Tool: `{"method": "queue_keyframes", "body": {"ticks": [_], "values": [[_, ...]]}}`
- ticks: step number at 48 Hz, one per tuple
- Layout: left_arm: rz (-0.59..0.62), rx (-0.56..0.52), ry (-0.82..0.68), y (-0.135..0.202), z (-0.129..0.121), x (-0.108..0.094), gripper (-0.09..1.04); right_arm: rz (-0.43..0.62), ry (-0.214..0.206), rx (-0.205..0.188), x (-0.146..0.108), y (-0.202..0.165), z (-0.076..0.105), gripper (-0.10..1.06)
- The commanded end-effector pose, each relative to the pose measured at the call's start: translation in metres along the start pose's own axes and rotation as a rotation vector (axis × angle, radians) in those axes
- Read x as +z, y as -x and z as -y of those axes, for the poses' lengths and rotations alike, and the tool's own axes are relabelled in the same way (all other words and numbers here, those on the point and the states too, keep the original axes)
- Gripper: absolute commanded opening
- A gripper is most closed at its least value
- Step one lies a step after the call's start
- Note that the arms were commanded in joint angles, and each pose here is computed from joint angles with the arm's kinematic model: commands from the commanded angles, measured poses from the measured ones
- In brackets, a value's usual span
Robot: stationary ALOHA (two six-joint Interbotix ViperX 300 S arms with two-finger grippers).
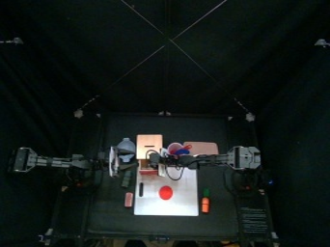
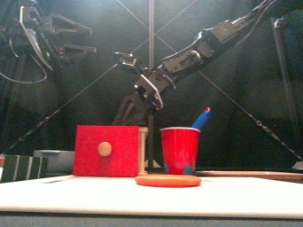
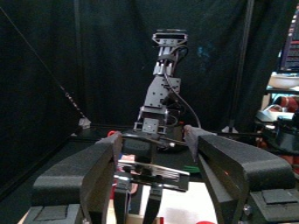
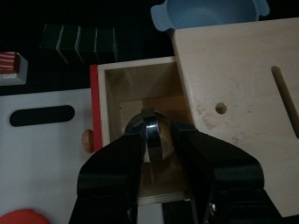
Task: Get the cutter from the drawer then cut the dough then place the extra dough in the bowl
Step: Place the cutter on the board
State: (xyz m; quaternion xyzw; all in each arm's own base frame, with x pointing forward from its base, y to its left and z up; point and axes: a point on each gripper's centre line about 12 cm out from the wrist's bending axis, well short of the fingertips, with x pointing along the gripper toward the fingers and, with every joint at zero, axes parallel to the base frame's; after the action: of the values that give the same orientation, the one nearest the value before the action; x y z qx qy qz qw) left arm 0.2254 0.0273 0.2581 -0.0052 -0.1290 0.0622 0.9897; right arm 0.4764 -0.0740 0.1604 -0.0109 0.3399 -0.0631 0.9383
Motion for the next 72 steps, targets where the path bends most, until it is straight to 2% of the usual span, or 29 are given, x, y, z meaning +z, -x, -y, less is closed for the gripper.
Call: {"method": "queue_keyframes", "body": {"ticks": [1, 19, 29, 37, 54, 72], "values": [[0.015, 0.009, 0.006, -0.002, -0.001, 0.003, 0.93, 0.03, -0.003, -0.004, 0.015, 0.006, 0.002, 0.7], [0.01, 0.036, 0.028, 0.0, -0.005, 0.001, 0.93, 0.031, 0.019, -0.006, 0.017, 0.006, 0.002, 0.67], [0.003, 0.058, 0.036, 0.002, -0.008, -0.001, 0.93, 0.035, 0.047, -0.008, 0.019, 0.007, 0.001, 0.52], [0.001, 0.065, 0.035, 0.002, -0.01, -0.002, 0.93, 0.048, 0.059, -0.003, 0.023, 0.011, -0.003, 0.45], [0.001, 0.114, 0.022, 0.003, -0.021, -0.002, 0.93, 0.114, 0.093, 0.031, 0.046, 0.036, -0.026, 0.45], [-0.003, 0.149, 0.015, 0.005, -0.029, -0.003, 0.93, 0.17, 0.106, 0.034, 0.063, 0.06, -0.029, 0.45]]}}
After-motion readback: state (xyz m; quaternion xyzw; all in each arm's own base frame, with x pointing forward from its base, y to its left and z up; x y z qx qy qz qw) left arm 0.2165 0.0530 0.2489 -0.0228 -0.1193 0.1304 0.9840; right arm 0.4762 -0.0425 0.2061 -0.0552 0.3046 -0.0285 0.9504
